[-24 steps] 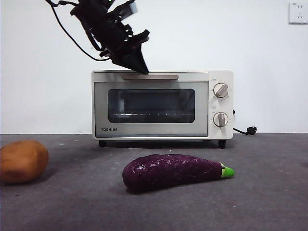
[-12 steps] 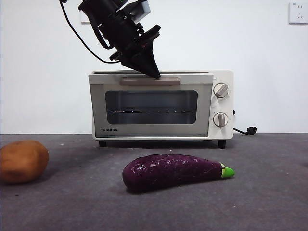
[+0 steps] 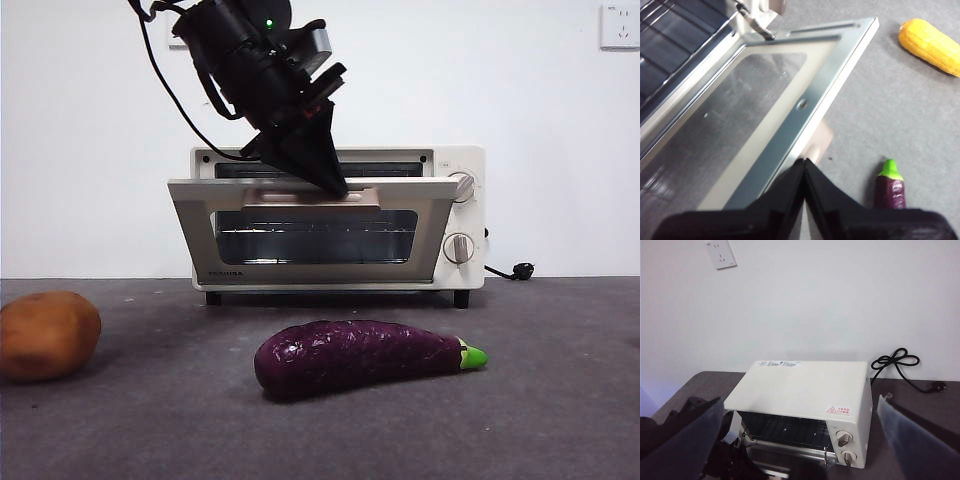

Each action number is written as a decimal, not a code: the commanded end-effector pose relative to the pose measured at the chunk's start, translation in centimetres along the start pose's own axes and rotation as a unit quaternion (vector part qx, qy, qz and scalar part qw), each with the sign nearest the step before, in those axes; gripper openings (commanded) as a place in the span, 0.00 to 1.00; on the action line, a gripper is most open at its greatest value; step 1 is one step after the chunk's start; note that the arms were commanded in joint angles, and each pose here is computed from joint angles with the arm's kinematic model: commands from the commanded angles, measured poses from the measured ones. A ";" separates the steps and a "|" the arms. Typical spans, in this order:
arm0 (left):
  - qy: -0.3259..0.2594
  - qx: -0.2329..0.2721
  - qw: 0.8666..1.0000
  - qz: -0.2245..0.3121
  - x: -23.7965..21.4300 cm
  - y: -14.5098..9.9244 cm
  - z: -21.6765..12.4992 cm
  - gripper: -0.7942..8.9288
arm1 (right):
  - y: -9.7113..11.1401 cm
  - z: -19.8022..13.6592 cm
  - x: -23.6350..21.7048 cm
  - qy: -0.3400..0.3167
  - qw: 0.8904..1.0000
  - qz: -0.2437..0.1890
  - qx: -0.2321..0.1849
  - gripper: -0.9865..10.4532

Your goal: Take the eggplant from the table,put the eggplant in the oven

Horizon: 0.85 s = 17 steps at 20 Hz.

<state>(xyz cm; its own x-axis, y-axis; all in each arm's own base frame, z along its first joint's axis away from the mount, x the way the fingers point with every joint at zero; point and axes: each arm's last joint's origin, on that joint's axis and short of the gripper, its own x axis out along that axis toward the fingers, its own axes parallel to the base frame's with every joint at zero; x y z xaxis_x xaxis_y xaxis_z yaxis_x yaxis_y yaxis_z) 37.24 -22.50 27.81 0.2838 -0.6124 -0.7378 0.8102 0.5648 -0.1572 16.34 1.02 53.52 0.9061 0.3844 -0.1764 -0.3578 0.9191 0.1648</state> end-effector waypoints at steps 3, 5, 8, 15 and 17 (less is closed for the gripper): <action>0.014 -0.014 0.999 -0.027 0.9 -0.1 -0.5 0.08 | 0.0 0.1 0.0 -0.004 1.000 0.002 -0.006 0.64; 0.014 -0.016 0.999 -0.042 0.9 -0.3 -0.6 0.08 | 0.0 0.1 0.0 -0.004 1.000 0.002 -0.006 0.64; 0.019 -0.022 0.999 -0.046 0.9 -0.4 -0.6 0.08 | 0.0 0.1 0.0 -0.003 1.000 0.002 -0.005 0.64; 0.016 -0.021 0.999 -0.045 0.7 -0.4 -0.4 0.08 | 0.0 0.0 0.0 0.003 1.000 0.002 -0.004 0.64; 0.013 -0.019 0.999 -0.044 0.5 -0.4 -0.2 0.08 | 0.0 -0.1 0.0 0.008 1.000 0.002 -0.004 0.64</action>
<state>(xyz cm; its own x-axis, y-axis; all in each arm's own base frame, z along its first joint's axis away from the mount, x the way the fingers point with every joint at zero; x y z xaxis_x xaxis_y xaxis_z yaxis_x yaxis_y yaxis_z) 36.77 -22.60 27.73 0.2097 -0.6459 -0.7340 0.8143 0.5309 -0.2346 16.31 1.02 53.30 0.9019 0.3841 -0.1974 -0.3544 0.9195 0.1699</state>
